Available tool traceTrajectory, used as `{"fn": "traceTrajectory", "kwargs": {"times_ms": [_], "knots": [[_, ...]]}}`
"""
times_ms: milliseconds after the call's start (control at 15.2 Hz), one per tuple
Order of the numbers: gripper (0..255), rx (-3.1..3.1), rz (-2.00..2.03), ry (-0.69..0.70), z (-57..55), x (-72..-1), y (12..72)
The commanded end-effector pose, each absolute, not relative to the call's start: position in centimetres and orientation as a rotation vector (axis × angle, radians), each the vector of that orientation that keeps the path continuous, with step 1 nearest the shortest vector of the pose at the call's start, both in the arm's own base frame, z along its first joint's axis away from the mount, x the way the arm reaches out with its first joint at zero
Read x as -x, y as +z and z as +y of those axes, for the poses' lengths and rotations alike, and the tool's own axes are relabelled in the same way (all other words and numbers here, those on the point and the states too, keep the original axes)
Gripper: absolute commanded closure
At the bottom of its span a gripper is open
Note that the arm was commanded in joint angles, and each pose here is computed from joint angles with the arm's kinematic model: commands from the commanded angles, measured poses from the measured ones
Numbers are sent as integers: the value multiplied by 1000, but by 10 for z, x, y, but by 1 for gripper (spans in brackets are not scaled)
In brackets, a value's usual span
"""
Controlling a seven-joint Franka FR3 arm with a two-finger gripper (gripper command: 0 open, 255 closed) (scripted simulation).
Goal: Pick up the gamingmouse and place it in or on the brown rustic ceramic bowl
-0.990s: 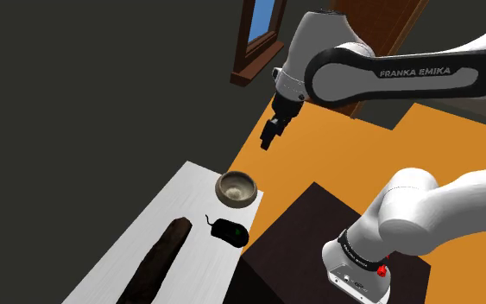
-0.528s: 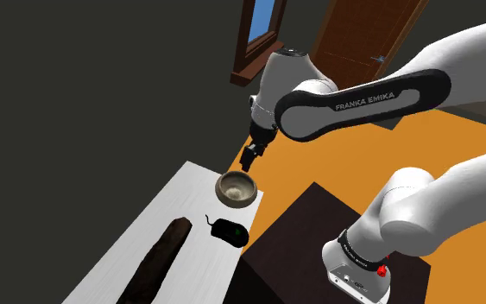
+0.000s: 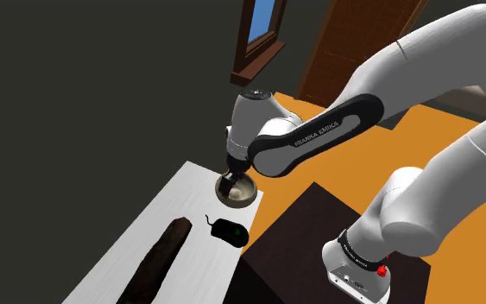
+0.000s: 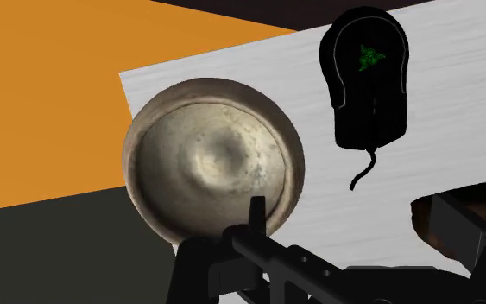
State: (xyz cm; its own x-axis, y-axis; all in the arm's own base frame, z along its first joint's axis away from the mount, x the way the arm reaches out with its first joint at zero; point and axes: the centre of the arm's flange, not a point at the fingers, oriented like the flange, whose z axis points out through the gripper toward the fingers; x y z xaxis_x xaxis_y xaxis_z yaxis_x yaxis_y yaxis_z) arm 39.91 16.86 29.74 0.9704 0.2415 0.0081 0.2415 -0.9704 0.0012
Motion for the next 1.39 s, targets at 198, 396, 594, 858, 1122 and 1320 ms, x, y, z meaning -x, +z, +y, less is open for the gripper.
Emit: {"fn": "traceTrajectory", "kwargs": {"times_ms": [198, 396, 594, 858, 1122, 1320], "knots": [[0, -3115, 415, -12, 200, -408, 242], [0, -3112, 435, -28, 220, -413, 208], [0, -3109, 455, -44, 239, -417, 174], [0, -3109, 455, -44, 239, -417, 153], [0, -3109, 455, -44, 239, -416, 134], [0, -3109, 455, -44, 239, -416, 134]]}}
